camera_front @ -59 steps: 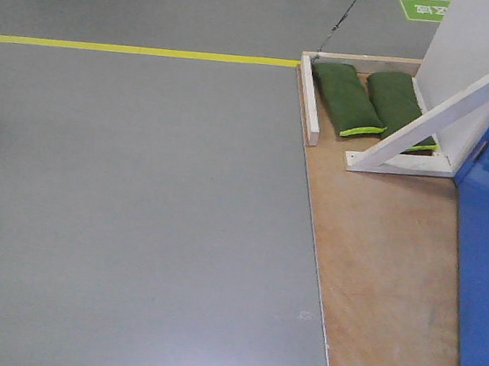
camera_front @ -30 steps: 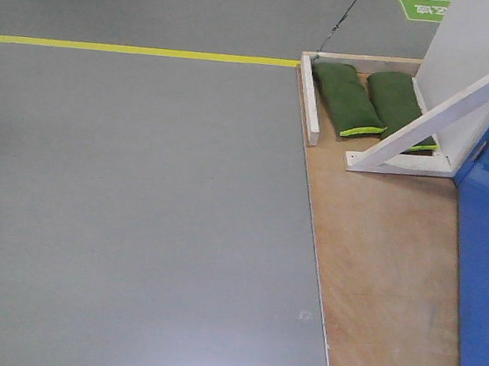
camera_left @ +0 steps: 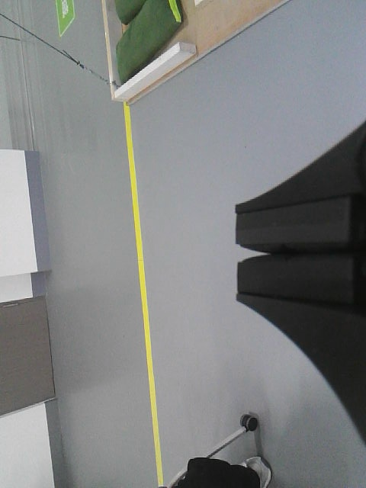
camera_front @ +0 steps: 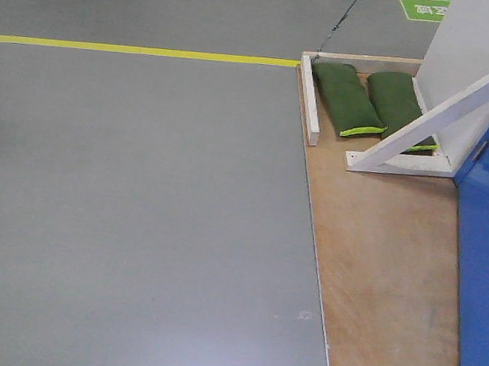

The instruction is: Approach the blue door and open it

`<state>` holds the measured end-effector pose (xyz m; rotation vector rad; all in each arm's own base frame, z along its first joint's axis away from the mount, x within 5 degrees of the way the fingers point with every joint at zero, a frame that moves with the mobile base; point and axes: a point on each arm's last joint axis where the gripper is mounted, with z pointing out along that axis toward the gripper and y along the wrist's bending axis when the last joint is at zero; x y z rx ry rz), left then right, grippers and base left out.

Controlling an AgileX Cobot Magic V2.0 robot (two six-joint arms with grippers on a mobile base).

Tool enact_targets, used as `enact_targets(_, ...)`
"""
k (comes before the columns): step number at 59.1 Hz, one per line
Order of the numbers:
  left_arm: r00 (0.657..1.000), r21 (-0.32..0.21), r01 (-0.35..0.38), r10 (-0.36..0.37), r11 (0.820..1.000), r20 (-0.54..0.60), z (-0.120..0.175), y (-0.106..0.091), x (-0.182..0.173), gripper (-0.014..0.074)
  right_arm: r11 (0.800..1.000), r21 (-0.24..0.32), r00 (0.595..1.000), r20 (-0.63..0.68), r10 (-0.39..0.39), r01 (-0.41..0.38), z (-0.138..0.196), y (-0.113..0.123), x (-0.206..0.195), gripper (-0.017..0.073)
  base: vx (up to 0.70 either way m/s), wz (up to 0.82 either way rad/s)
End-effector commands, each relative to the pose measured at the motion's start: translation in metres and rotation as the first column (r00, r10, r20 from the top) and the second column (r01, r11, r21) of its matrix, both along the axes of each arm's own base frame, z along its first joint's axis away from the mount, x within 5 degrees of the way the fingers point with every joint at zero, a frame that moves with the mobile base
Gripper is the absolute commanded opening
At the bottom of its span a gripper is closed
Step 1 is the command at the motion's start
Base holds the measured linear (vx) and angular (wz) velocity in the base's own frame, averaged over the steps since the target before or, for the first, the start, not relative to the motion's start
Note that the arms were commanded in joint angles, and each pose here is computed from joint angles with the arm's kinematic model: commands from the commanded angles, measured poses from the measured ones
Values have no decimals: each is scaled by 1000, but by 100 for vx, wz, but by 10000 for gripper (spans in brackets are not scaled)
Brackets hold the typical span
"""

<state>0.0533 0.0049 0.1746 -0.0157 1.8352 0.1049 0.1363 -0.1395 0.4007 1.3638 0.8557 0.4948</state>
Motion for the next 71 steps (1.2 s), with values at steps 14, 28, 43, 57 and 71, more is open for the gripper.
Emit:
enact_targets(14,995,0,1,-1,1000,99,8,0,1,70,949,147,919,248,-307,277,39,-70,-30,2,0,0)
enact_targets(28,995,0,1,-1,1000,99,8,0,1,70,900,155,855,281,-436,408,49,-95,-59,2,0,0)
enact_targets(43,995,0,1,-1,1000,99,8,0,1,70,854,189,817,252,-519,484,41,-126,-64,2,0,0)
enact_targets(57,995,0,1,-1,1000,99,8,0,1,70,934,175,906,240,-348,313,47,-147,-41,2,0,0)
enact_targets(71,995,0,1,-1,1000,99,8,0,1,70,973,163,950,238,-202,166,50,-140,-30,2,0,0)
